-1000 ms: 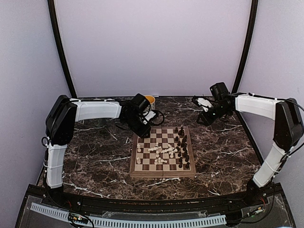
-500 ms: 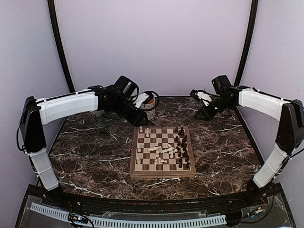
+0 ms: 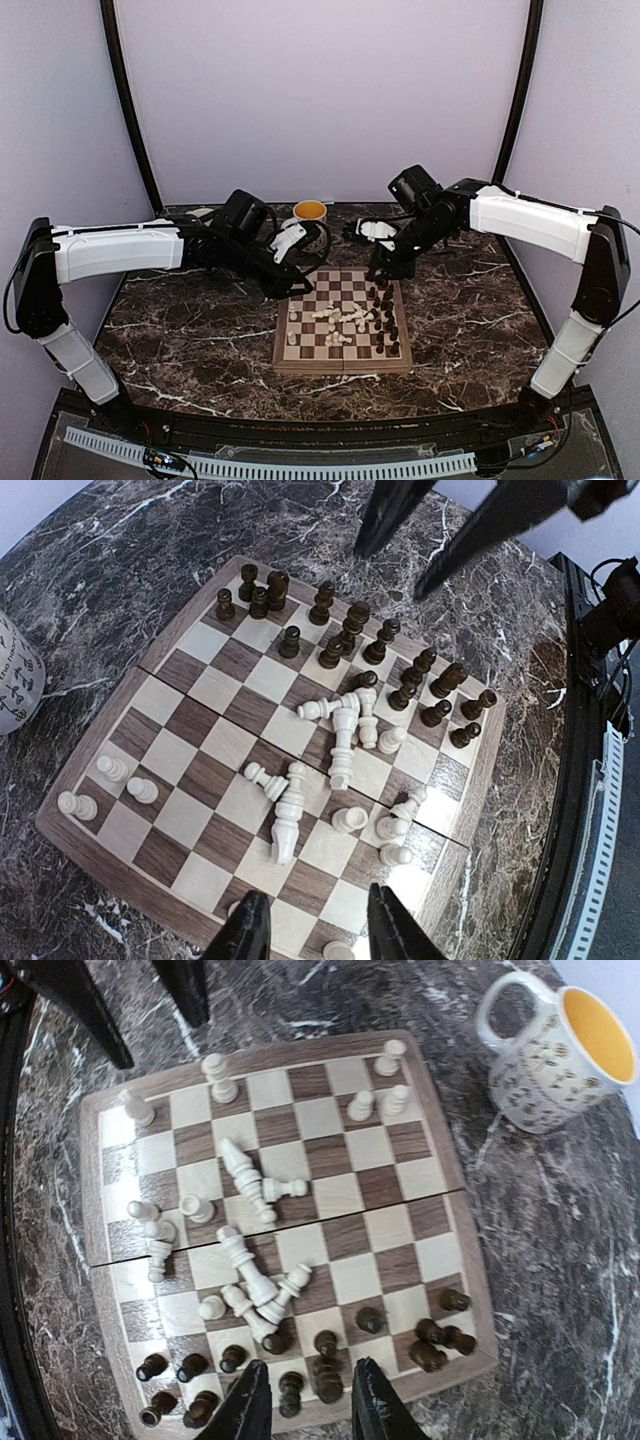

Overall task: Set up the chess pieces on the board
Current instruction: Pick up the pawn from the chessboard.

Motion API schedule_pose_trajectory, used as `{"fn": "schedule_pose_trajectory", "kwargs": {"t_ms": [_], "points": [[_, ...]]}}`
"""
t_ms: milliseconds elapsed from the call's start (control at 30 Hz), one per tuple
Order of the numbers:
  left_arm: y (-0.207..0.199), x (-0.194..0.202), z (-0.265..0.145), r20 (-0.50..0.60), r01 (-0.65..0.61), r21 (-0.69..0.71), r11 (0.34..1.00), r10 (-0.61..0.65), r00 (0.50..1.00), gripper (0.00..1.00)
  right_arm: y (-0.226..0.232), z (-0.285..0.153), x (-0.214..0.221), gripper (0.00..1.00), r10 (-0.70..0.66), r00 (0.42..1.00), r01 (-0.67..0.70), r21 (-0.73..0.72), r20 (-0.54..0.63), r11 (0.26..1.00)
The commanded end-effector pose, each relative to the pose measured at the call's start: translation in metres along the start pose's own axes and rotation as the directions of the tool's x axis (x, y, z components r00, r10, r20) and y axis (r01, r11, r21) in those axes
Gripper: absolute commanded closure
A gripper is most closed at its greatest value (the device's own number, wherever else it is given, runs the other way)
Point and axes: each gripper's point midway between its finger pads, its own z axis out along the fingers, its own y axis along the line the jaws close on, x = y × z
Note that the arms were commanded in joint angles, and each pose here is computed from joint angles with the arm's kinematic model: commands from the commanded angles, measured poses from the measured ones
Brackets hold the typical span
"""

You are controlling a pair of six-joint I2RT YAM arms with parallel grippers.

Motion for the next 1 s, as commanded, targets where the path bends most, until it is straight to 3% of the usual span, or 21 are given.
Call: {"fn": "schedule_pose_trajectory", "kwargs": {"t_ms": [0, 267, 700, 833, 967], "points": [[-0.009, -0.023, -0.033, 0.136, -0.032, -0.024, 0.999, 0.035, 0.990, 0.65, 0.032, 0.034, 0.015, 0.71, -0.080, 0.990, 0.073, -0.068, -0.117, 0.995], [0.028, -0.006, -0.052, 0.122, 0.040, -0.175, 0.984, -0.019, 0.992, 0.61, 0.050, 0.078, 0.037, 0.71, -0.136, 0.952, 0.111, -0.104, -0.273, 0.988], [0.045, 0.001, -0.049, 0.118, 0.051, -0.192, 0.980, -0.029, 0.993, 0.59, 0.070, 0.094, 0.049, 0.70, -0.171, 0.930, 0.120, -0.172, -0.325, 0.978], [0.045, 0.001, -0.049, 0.115, 0.048, -0.195, 0.980, -0.026, 0.993, 0.59, 0.076, 0.099, 0.051, 0.77, -0.177, 0.926, 0.115, -0.196, -0.334, 0.974], [0.046, 0.002, -0.049, 0.112, 0.048, -0.199, 0.979, -0.025, 0.993, 0.59, 0.080, 0.101, 0.049, 0.91, -0.188, 0.921, 0.123, -0.205, -0.340, 0.971]]}}
